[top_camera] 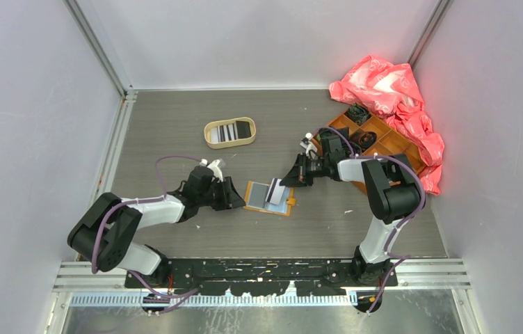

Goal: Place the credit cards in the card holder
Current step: Insert the credit card into the card holder.

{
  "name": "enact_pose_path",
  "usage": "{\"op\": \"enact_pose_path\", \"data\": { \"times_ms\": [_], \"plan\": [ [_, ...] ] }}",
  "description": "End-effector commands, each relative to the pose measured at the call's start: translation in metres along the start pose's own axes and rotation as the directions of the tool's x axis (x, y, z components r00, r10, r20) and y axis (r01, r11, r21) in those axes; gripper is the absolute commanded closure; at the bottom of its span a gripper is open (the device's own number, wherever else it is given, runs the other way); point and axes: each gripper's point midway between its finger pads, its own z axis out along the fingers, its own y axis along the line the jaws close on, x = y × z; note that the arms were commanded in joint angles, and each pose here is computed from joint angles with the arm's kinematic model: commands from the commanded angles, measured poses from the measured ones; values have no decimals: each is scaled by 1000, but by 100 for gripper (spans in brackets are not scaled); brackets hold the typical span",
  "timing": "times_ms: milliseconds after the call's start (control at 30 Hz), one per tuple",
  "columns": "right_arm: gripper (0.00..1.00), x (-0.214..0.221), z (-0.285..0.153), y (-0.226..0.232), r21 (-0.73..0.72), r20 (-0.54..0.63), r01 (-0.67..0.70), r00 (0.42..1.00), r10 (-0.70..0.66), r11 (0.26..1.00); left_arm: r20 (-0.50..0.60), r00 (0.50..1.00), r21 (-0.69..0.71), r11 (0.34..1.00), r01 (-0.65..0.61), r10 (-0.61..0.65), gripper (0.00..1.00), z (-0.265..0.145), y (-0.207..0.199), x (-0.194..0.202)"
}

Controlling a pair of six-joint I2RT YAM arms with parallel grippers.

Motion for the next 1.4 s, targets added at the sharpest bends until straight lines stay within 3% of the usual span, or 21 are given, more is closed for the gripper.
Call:
{"op": "enact_pose_path", "data": {
  "times_ms": [0,333,1367],
  "plan": [
    [99,-8,0,15,-28,26,58,998,-58,998,11,1000,-3,1000,-28,28,59,4,-5,-6],
    [99,-3,5,-8,63,14,17,1000,-18,998,-18,1000,-39,999,-23,22,60,9,1,-1],
    [99,14,26,-10,53,-36,-33,999,35,998,-56,998,-56,998,-19,15,68,17,4,6]
  ]
}}
